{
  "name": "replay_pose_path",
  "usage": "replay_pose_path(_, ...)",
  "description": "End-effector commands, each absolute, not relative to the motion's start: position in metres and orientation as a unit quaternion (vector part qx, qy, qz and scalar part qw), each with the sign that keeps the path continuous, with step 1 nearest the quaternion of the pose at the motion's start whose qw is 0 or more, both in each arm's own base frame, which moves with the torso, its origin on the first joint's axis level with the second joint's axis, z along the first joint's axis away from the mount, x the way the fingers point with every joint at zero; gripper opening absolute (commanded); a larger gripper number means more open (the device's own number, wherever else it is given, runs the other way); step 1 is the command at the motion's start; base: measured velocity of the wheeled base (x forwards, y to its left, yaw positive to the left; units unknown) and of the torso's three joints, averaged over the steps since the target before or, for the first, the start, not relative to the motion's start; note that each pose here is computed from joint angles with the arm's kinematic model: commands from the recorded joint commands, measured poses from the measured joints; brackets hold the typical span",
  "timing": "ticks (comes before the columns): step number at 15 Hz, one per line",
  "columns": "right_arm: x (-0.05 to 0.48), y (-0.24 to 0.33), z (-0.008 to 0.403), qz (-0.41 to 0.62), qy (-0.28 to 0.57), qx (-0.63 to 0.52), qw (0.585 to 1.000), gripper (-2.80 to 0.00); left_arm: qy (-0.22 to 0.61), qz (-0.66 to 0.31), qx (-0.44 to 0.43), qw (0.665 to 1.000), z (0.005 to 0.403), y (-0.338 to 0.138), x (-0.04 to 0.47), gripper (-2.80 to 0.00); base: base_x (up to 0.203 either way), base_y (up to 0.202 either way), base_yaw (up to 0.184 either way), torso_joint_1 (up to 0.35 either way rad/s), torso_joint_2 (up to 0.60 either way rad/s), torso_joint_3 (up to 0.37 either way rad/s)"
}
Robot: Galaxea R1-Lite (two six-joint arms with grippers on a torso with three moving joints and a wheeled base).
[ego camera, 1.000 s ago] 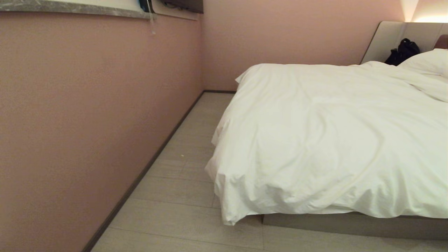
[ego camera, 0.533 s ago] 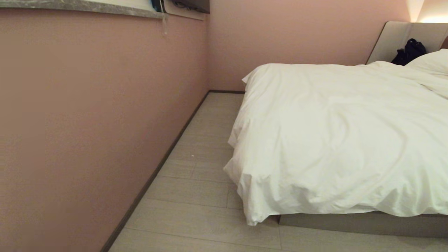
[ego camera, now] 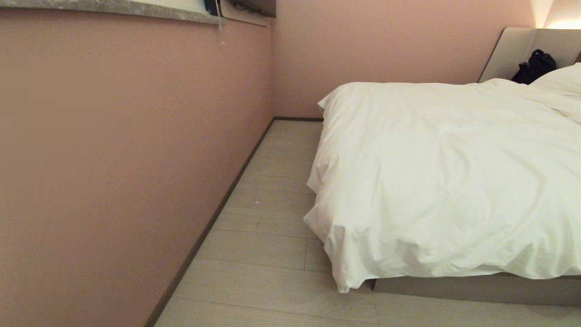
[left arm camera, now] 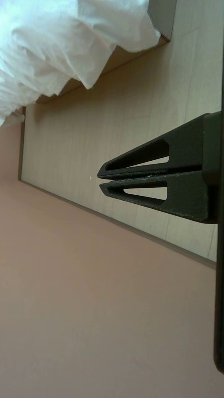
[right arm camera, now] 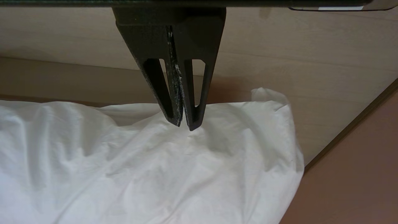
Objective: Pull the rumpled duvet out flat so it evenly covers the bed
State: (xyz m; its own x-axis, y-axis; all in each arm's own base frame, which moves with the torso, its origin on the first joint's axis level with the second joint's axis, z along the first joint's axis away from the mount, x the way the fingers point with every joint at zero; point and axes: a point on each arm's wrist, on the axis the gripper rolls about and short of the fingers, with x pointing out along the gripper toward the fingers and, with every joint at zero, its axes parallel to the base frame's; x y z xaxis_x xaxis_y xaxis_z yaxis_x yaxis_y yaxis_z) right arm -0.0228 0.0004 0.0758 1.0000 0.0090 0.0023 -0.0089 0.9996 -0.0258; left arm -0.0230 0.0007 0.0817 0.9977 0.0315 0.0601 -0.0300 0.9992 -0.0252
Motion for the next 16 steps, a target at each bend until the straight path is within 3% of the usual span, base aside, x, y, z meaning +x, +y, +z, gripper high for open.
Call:
replay_pose_path(1,-0.0228,0.0005,0.0758,0.004,-0.002,-0.013,1.000,-2.80,-0.031,0.015,-0.012,0.999,0.0818,0.0007,-0.0230,-2.80,0.000,0.000,0.000,0.000,0.00,0.000)
replay_pose_path(16,-0.0228,0.0005,0.0758,0.004,-0.002,-0.013,1.000,-2.80,-0.031,0.014,-0.013,0.999,0.0818,0.0007,-0.0230,-2.80,0.000,0.000,0.000,0.000,0.00,0.000)
